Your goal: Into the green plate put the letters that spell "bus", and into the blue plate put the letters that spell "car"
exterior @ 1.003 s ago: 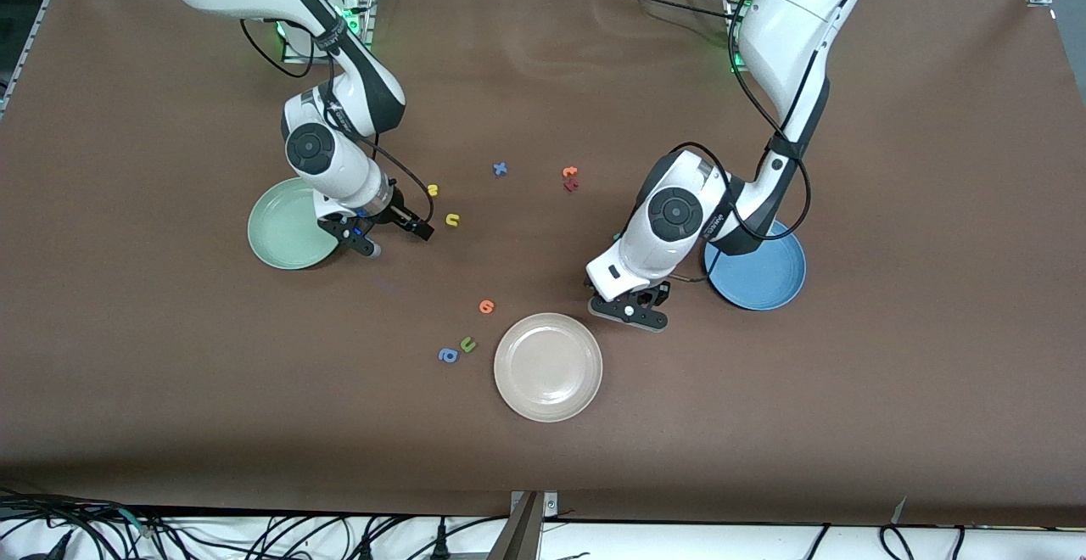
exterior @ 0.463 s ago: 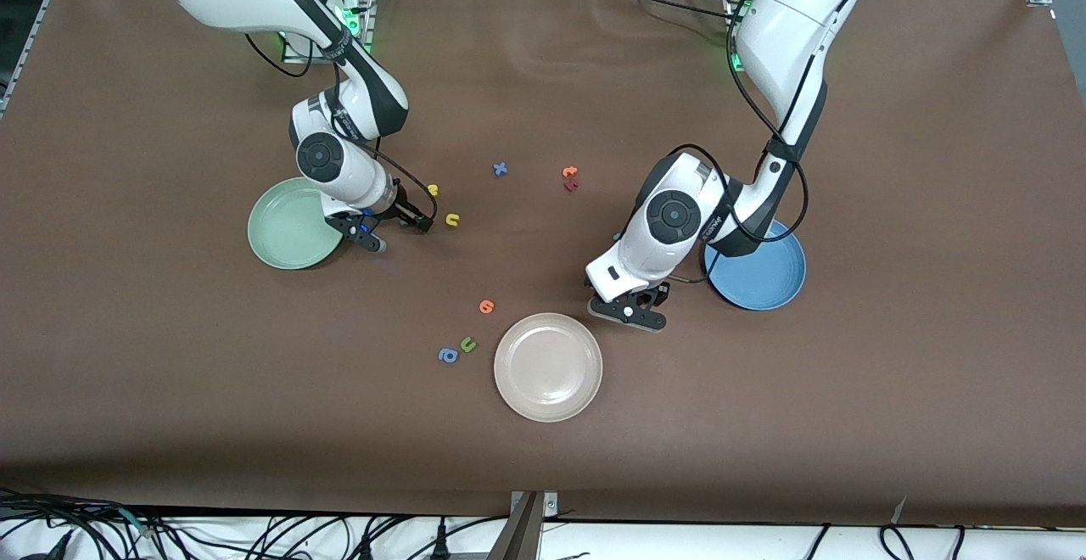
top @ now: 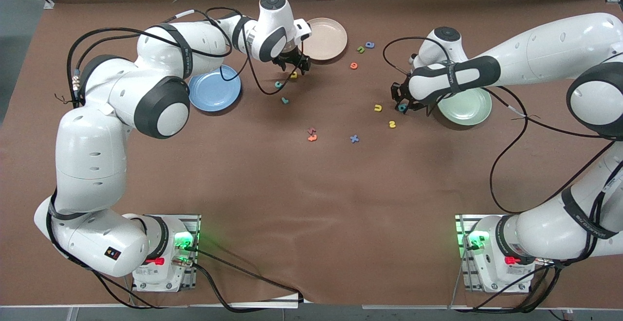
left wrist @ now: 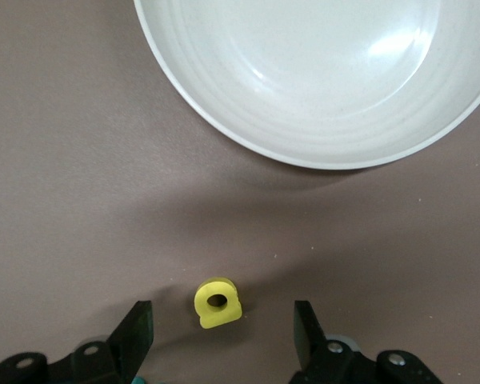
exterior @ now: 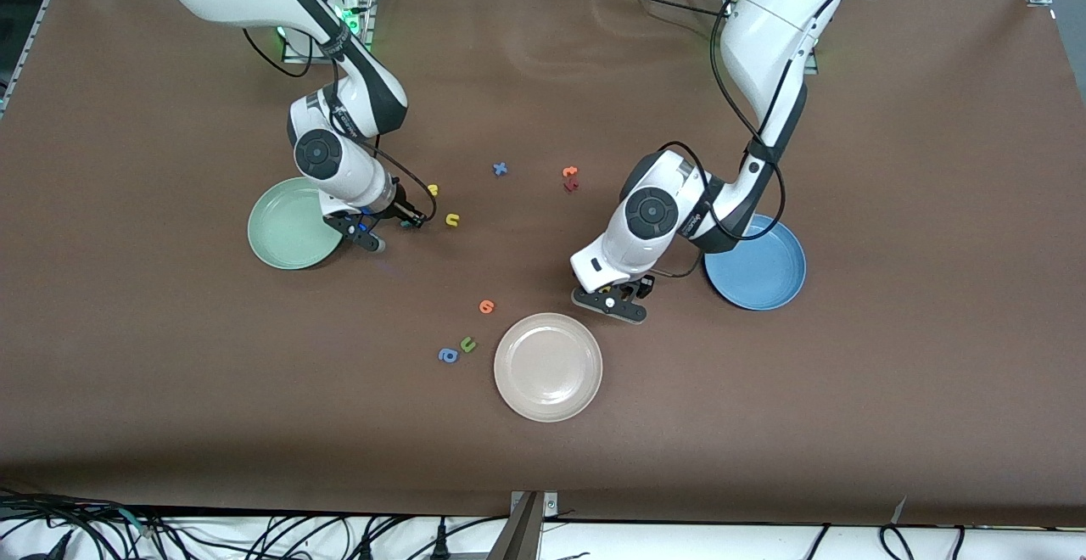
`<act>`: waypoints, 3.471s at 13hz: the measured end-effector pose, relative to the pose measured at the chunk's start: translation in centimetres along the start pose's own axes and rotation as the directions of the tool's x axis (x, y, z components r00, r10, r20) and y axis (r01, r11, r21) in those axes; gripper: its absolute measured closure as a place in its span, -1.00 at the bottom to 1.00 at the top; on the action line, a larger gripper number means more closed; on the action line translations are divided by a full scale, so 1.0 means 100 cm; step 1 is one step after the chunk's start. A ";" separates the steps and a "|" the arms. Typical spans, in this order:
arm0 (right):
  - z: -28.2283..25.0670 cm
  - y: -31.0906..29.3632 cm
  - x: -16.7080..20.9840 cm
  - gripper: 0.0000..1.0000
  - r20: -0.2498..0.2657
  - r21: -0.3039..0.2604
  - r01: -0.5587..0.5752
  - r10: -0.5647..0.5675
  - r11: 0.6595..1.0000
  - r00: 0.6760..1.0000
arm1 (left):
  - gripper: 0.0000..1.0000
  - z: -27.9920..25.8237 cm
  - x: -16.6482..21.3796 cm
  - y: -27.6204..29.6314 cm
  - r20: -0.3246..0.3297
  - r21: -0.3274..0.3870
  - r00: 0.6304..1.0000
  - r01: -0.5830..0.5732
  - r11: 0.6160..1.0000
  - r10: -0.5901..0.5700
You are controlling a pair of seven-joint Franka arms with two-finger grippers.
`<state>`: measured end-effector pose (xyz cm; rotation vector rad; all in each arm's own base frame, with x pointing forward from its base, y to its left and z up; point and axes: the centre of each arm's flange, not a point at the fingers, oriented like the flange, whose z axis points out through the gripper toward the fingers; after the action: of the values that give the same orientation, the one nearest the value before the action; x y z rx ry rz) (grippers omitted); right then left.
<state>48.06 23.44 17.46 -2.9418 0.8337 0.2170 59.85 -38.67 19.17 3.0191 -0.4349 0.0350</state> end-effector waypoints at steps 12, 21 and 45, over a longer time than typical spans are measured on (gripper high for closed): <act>-0.157 0.078 0.087 0.37 0.081 -0.200 0.088 -0.073 0.976 0.994 | 0.14 0.018 0.000 -0.004 0.009 0.044 0.998 -0.055 0.998 0.054; -0.077 0.171 0.153 0.37 0.105 -0.164 0.306 -0.292 0.938 0.951 | 0.44 0.010 0.006 -0.006 -0.007 0.042 0.998 -0.067 0.997 0.067; -0.035 -0.028 -0.043 -0.96 0.025 -0.038 -0.026 0.027 0.999 0.999 | 0.44 -0.100 -0.063 -0.236 0.294 -0.013 0.909 -0.305 0.952 0.296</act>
<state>46.31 27.64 21.69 -2.9578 0.8748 0.2739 60.37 -13.44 26.89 2.9633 -0.9320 -0.3926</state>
